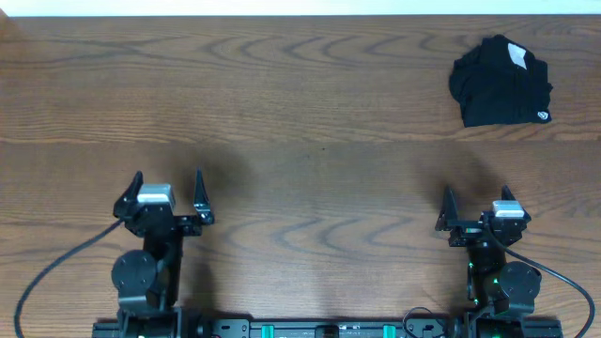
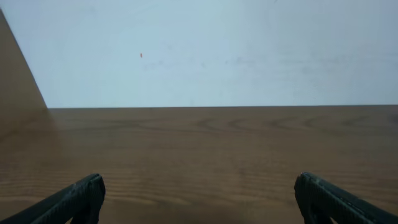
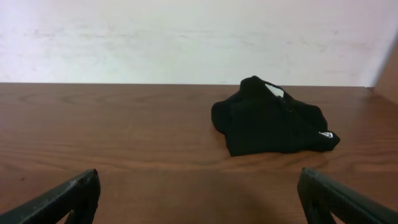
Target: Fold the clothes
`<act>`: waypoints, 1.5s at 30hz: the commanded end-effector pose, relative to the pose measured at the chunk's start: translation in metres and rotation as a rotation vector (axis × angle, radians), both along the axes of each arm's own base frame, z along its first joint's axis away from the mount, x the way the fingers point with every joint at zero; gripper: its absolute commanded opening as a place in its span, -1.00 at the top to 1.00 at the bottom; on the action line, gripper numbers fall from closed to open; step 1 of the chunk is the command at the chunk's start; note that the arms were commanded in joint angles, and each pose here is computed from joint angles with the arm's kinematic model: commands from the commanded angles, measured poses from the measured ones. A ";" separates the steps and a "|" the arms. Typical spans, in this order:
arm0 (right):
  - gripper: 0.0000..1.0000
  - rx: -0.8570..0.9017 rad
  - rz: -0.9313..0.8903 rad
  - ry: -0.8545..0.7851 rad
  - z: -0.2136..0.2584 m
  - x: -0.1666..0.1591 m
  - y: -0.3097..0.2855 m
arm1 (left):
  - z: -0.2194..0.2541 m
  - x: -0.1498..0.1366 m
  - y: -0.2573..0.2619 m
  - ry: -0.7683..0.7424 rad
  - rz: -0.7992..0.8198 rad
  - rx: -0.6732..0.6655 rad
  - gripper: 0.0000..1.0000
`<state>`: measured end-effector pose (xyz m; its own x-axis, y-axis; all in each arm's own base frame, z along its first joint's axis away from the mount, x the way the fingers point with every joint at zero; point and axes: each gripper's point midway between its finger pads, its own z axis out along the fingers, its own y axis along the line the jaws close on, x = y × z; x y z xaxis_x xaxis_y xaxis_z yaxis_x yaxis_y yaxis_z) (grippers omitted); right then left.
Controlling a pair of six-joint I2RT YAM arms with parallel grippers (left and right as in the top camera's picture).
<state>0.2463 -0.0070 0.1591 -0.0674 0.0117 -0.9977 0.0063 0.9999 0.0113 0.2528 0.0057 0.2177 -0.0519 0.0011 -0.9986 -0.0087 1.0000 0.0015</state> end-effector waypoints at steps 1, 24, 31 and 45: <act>-0.99 -0.011 -0.003 0.000 -0.001 0.000 -0.001 | -0.002 -0.004 0.002 -0.035 0.010 -0.011 -0.96; -0.99 -0.011 -0.003 0.000 -0.001 0.000 -0.001 | -0.011 -0.009 0.001 -0.126 0.008 -0.007 -0.96; -0.99 -0.011 -0.003 0.000 -0.001 0.000 -0.001 | -0.020 -0.008 0.001 -0.123 0.004 -0.018 -0.96; -0.99 -0.011 -0.003 0.000 -0.001 0.000 -0.001 | -0.079 -0.009 -0.002 0.095 -0.005 -0.052 -0.96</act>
<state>0.2463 -0.0069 0.1591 -0.0674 0.0113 -0.9977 0.0059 0.9999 0.0110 0.2455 0.0047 0.1525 -0.0989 -0.0281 -0.9947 -0.0075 0.9996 -0.0274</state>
